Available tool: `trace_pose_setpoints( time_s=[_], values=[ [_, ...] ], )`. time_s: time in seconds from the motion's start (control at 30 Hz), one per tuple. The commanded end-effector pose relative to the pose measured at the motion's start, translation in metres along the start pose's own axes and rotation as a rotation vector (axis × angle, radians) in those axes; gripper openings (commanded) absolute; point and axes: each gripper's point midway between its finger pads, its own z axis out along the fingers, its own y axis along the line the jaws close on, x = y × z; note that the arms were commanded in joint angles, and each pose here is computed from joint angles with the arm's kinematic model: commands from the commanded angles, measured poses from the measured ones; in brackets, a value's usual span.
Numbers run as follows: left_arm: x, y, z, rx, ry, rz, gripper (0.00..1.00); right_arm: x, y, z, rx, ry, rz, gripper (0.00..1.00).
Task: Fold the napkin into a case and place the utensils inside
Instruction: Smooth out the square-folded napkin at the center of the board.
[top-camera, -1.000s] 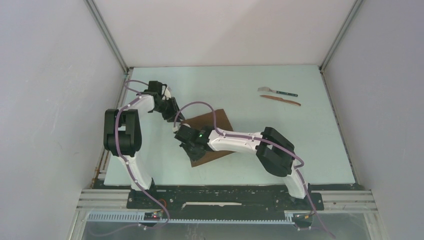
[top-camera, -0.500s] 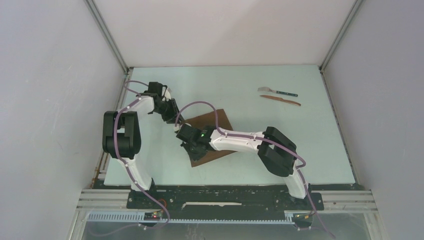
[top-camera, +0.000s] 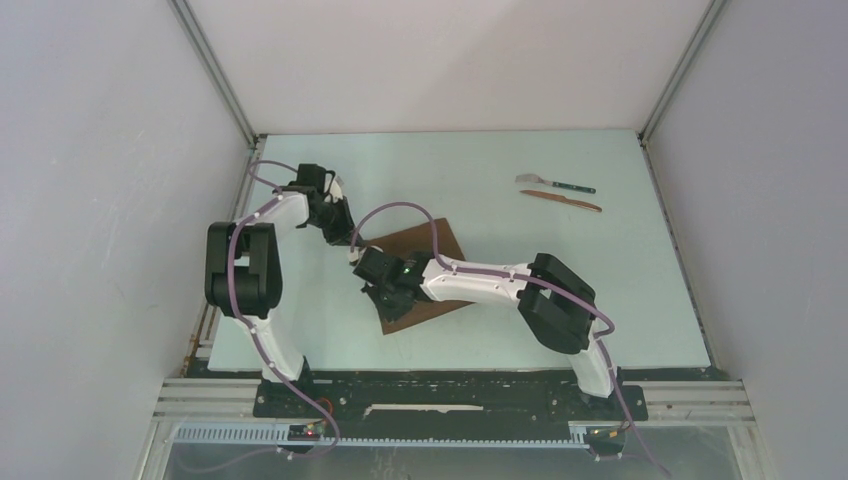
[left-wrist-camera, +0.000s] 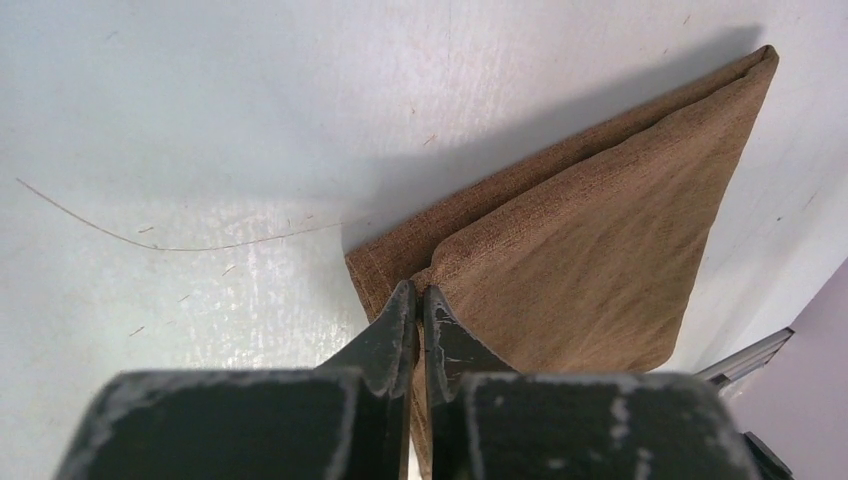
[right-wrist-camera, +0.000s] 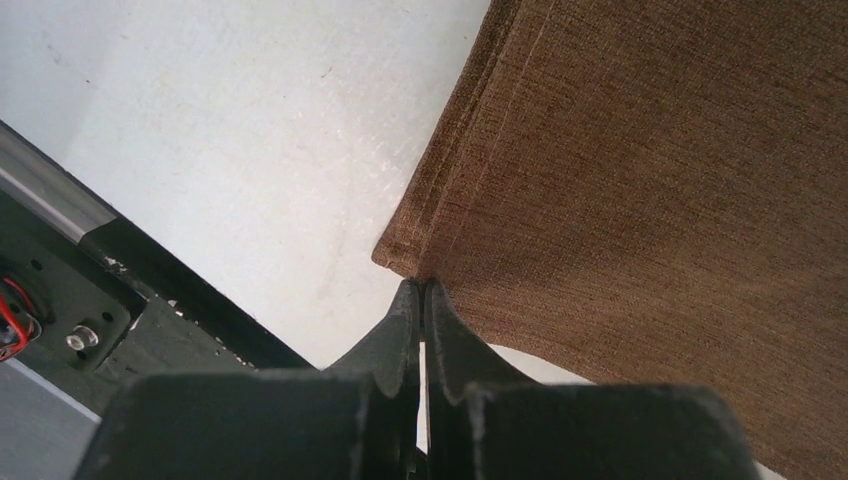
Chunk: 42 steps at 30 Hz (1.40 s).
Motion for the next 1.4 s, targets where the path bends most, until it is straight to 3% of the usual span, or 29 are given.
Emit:
trace_pose_setpoints(
  time_s=[0.0, 0.8, 1.1, 1.17, 1.23, 1.37],
  values=[
    [-0.013, -0.009, -0.018, -0.004, -0.069, 0.063, 0.05, -0.019, 0.009, -0.026, -0.043, -0.073, 0.026, 0.00],
    [0.005, 0.019, -0.004, -0.120, 0.018, 0.028, 0.06, 0.004, 0.019, 0.004, -0.126, 0.024, 0.033, 0.00],
    [0.004, 0.023, -0.004, -0.157, 0.018, 0.037, 0.08, 0.007, 0.029, 0.011, -0.274, 0.059, 0.085, 0.01],
    [0.001, 0.026, -0.008, -0.184, 0.002, 0.044, 0.12, 0.008, 0.030, 0.008, -0.338, 0.057, 0.115, 0.14],
    [-0.007, 0.028, -0.017, -0.217, -0.037, 0.054, 0.20, 0.001, 0.028, -0.003, -0.413, 0.027, 0.153, 0.34],
    [-0.022, 0.024, -0.046, -0.259, -0.144, 0.085, 0.36, -0.021, 0.026, -0.049, -0.556, -0.078, 0.177, 0.55]
  ],
)
